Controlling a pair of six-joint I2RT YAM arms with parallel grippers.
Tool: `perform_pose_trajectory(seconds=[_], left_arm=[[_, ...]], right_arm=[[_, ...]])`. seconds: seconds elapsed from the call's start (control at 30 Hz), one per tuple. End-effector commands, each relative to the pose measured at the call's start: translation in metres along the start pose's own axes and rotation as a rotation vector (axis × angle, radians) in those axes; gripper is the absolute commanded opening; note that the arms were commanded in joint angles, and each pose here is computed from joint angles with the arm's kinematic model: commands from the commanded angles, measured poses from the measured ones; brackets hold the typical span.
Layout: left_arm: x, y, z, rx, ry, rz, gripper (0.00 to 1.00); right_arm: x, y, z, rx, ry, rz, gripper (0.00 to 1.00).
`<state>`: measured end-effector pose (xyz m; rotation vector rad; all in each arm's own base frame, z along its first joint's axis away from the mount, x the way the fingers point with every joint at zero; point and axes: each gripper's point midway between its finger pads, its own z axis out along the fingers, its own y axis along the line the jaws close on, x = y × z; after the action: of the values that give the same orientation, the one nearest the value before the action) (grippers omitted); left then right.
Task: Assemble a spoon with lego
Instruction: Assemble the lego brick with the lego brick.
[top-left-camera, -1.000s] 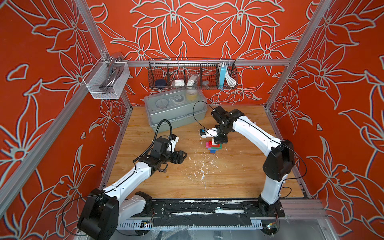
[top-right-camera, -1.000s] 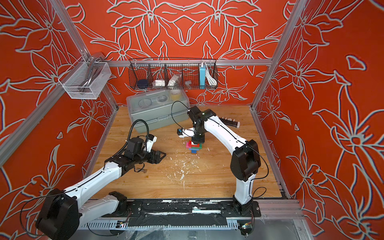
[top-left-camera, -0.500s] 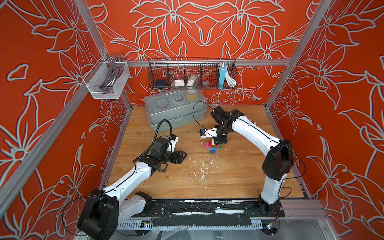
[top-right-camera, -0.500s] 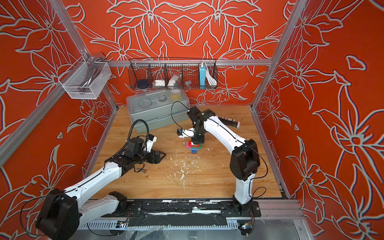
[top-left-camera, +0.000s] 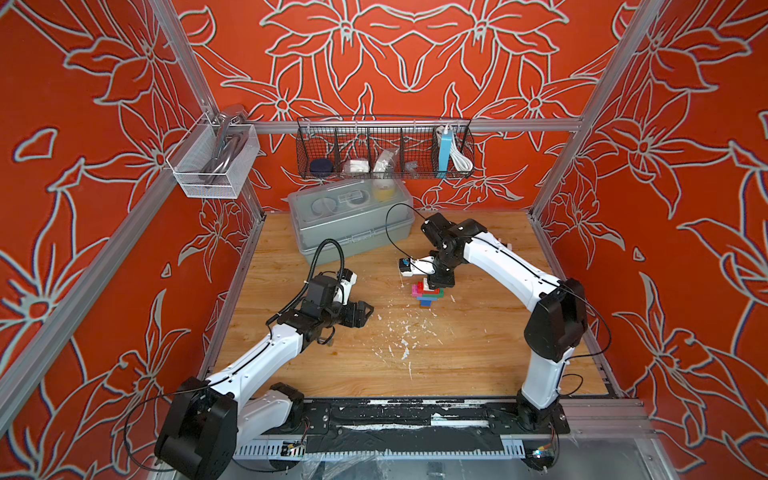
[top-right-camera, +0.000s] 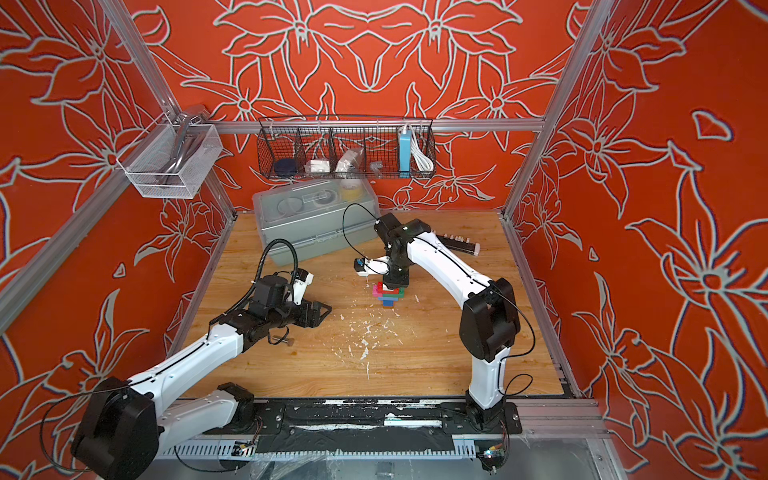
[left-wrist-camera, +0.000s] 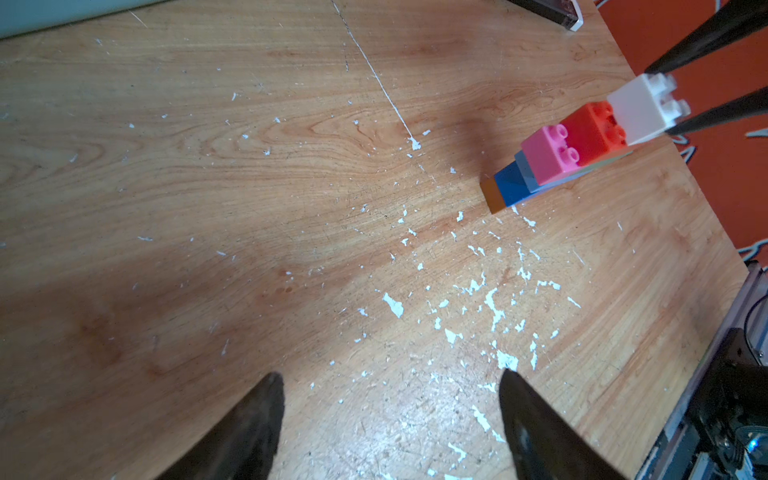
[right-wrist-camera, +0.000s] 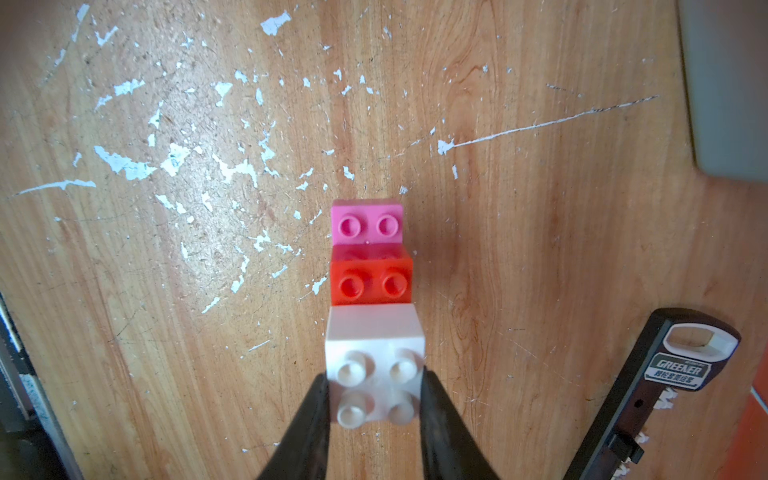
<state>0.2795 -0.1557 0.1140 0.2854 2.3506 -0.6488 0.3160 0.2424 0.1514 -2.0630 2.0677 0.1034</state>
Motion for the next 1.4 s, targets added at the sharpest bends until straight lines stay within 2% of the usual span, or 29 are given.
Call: perform_pose_trajectory(seconds=[0.0, 0.33, 0.57, 0.73, 0.9, 1.37], left_arm=[[0.0, -0.003, -0.001, 0.001, -0.001, 0.026, 0.8], [-0.003, -0.003, -0.003, -0.003, -0.005, 0.031, 0.8], [-0.002, -0.003, -0.003, -0.002, -0.006, 0.031, 0.8], [-0.003, -0.003, -0.004, -0.004, -0.008, 0.032, 0.8], [-0.004, -0.003, -0.005, -0.008, -0.013, 0.035, 0.81], [-0.003, -0.004, -0.005, -0.008, -0.01, 0.036, 0.83]], right_arm=[[0.009, 0.013, 0.028, -0.098, 0.082, -0.025, 0.0], [0.019, 0.024, 0.045, -0.151, 0.148, -0.022, 0.0], [0.013, 0.018, 0.027, -0.092, 0.122, -0.018, 0.0], [0.011, 0.014, 0.019, -0.064, 0.113, -0.013, 0.13], [0.008, 0.011, 0.016, -0.052, 0.102, 0.0, 0.32], [0.007, 0.004, 0.003, 0.013, 0.088, 0.004, 0.64]])
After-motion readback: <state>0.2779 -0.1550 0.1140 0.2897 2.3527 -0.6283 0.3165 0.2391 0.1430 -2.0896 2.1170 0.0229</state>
